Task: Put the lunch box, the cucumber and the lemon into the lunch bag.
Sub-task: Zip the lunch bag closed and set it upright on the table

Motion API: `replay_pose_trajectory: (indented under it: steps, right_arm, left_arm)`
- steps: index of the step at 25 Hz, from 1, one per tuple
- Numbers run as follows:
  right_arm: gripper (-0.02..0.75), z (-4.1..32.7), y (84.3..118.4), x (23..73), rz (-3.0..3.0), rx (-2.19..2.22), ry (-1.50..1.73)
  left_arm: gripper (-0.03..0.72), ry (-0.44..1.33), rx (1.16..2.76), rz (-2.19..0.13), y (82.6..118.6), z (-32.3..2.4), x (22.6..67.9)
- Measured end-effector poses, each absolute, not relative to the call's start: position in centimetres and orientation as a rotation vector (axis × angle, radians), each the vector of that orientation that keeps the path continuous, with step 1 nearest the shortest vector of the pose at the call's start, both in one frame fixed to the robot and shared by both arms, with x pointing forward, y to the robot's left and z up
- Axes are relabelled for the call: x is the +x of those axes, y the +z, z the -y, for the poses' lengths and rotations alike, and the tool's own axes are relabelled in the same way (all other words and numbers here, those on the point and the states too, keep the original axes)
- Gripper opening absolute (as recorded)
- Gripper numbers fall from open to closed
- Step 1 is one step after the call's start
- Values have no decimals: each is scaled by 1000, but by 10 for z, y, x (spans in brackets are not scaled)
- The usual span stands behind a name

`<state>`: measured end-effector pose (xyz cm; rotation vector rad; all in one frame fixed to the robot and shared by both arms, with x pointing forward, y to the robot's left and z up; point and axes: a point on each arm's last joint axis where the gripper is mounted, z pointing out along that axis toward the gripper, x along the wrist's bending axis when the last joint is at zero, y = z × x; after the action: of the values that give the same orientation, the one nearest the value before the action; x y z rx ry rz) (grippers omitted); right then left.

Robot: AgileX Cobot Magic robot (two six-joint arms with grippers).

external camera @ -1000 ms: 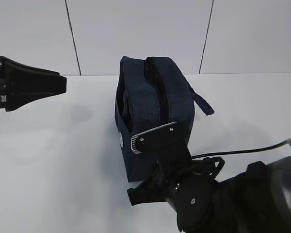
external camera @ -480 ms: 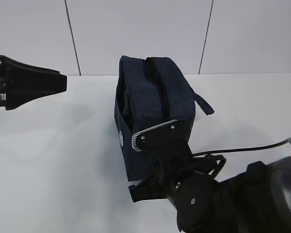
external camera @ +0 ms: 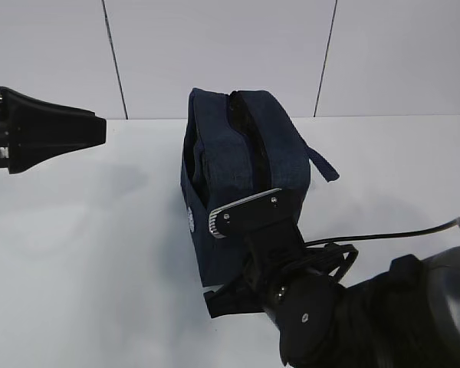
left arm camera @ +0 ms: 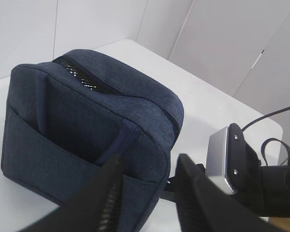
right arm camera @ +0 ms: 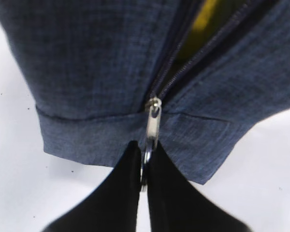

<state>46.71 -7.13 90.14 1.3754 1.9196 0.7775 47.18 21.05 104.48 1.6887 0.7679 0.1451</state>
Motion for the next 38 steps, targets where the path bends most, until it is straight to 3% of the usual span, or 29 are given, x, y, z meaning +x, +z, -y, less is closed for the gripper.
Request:
replay_pose_trajectory:
  steps: [22,38]
  right_arm:
    - [8,71,903,467,-1903,1407,798]
    - [8,84,944,456,-2026,1286,657]
  left_arm:
    - [267,134,1684,-758,1045,-210,471]
    - [267,134,1682,-759,1046,-210,471]
